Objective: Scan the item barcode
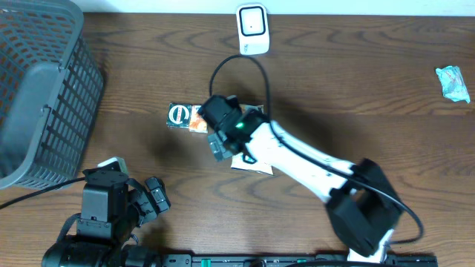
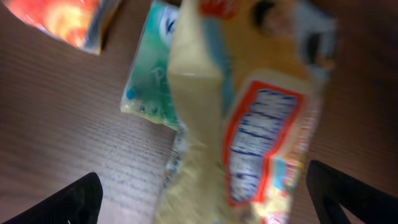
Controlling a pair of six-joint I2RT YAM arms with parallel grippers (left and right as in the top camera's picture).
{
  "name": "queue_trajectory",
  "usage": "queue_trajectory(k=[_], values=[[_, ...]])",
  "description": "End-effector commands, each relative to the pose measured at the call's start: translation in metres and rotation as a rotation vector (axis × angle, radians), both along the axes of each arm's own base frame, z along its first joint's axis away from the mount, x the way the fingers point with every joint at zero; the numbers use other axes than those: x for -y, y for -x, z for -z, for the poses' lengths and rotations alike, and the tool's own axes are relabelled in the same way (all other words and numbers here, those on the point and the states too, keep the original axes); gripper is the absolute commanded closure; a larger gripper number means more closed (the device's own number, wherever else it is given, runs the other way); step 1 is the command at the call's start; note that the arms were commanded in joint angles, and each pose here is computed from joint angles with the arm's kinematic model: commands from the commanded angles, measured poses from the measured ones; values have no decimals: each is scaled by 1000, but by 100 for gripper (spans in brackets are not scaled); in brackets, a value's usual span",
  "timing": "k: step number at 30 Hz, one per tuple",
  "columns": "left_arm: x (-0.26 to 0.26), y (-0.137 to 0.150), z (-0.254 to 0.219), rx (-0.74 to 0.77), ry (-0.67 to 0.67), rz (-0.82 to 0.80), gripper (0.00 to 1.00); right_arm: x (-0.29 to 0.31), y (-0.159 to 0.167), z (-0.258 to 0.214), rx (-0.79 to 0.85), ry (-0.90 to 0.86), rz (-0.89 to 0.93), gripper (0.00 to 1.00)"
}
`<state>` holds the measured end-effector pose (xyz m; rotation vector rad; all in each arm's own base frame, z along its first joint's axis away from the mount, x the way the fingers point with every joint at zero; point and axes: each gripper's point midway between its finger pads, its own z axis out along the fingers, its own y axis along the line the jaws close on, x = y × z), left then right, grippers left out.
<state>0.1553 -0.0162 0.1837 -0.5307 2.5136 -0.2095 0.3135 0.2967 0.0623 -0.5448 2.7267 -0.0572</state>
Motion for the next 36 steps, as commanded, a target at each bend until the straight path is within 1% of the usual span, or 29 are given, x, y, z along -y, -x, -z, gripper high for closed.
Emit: queue_trajectory(k=[1, 7, 15, 16, 17, 18, 20, 21, 22, 23, 26, 30, 33, 36], values=[[-2, 1, 1, 0, -8, -6, 2, 3, -3, 19, 41, 94, 15, 1], [-2, 1, 1, 0, -8, -6, 2, 24, -6, 42, 54, 239, 26, 1], [-2, 1, 1, 0, -8, -6, 2, 34, -6, 49, 30, 269, 39, 1], [-2, 1, 1, 0, -8, -6, 2, 34, -7, 49, 29, 269, 41, 12], [-2, 1, 1, 0, -8, -6, 2, 35, -7, 49, 29, 269, 42, 32], [-2, 1, 1, 0, -8, -6, 2, 35, -7, 50, 25, 266, 44, 47], [-2, 1, 1, 0, -8, -6, 2, 34, -5, 52, -1, 245, 44, 70], [-2, 1, 1, 0, -9, -6, 2, 33, -5, 53, -10, 237, 44, 78], [-2, 1, 1, 0, -9, -6, 2, 32, -3, 54, -26, 225, 44, 94], [-2, 1, 1, 0, -8, -6, 3, 31, -1, 56, -44, 211, 46, 99], [-2, 1, 1, 0, -8, -6, 2, 32, 0, 56, -90, 172, 56, 99], [-2, 1, 1, 0, -8, -6, 2, 50, -8, 36, -112, 134, 111, 99], [-2, 1, 1, 0, -8, -6, 2, 55, -15, 14, -157, 4, 141, 99], [-2, 1, 1, 0, -8, -6, 2, 48, -19, -13, -224, -190, 79, 99]])
